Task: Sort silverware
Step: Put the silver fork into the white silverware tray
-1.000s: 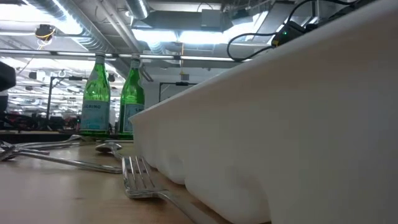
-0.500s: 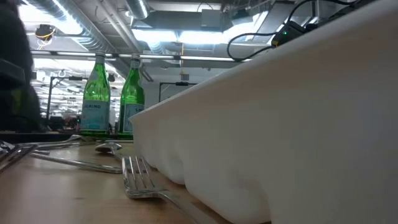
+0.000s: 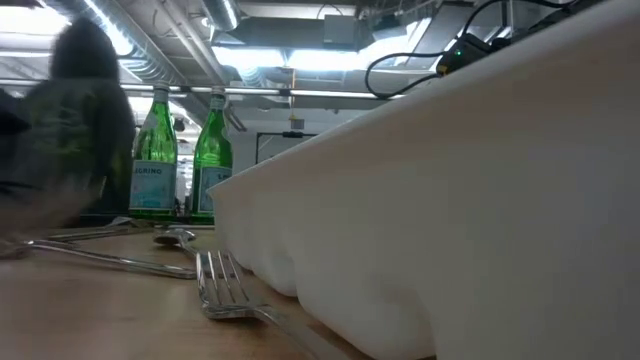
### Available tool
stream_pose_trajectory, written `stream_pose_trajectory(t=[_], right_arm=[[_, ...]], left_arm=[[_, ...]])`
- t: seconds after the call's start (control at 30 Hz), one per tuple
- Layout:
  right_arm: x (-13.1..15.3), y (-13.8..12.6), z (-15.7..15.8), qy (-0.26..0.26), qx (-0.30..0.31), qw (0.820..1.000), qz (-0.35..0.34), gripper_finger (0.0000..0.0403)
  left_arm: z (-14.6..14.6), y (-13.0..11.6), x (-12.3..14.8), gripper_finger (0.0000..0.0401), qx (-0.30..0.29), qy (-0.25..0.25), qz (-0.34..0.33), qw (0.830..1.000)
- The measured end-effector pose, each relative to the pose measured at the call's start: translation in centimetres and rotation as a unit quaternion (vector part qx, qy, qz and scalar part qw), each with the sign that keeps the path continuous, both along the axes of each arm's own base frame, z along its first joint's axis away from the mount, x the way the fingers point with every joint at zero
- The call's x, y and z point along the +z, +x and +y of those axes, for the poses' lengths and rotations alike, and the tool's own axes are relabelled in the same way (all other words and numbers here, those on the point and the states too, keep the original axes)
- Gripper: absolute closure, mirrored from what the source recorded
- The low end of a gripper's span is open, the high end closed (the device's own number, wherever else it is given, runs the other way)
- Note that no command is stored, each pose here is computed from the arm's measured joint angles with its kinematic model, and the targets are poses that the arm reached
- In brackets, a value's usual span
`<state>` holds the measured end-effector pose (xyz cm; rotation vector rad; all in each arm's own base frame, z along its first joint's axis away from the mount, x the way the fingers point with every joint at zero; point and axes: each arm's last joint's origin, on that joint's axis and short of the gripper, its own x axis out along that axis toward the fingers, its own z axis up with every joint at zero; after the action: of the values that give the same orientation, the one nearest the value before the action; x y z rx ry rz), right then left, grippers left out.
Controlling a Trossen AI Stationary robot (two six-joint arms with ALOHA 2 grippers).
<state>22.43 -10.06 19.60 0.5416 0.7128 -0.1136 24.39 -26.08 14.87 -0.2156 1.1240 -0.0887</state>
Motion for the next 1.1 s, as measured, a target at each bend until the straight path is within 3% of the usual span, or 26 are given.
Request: stream_pose_trajectory(t=[0.33,0.5,0.8,1.0,1.1], right_arm=[[0.0,0.0,0.0,0.000,0.000,1.000,0.000,0.0310],[0.0,0.0,0.0,0.000,0.001,1.000,0.000,0.0310],[0.0,0.0,0.0,0.000,0.001,1.000,0.000,0.0310],[0.0,0.0,0.0,0.001,0.002,1.000,-0.001,0.0310],[0.0,0.0,0.0,0.001,0.002,1.000,-0.001,0.0310]], left_arm=[[0.5,-0.2,3.2,0.0397,0.033,-0.050,-0.031,0.998],[2.3,0.8,5.3,0.0395,0.063,-0.055,-0.070,0.994],[9.5,6.0,6.7,0.0394,0.087,0.023,-0.135,0.987],[15.5,9.3,7.2,0.0394,0.183,0.016,-0.172,0.968],[17.5,9.8,7.2,0.0394,0.198,0.027,-0.168,0.965]])
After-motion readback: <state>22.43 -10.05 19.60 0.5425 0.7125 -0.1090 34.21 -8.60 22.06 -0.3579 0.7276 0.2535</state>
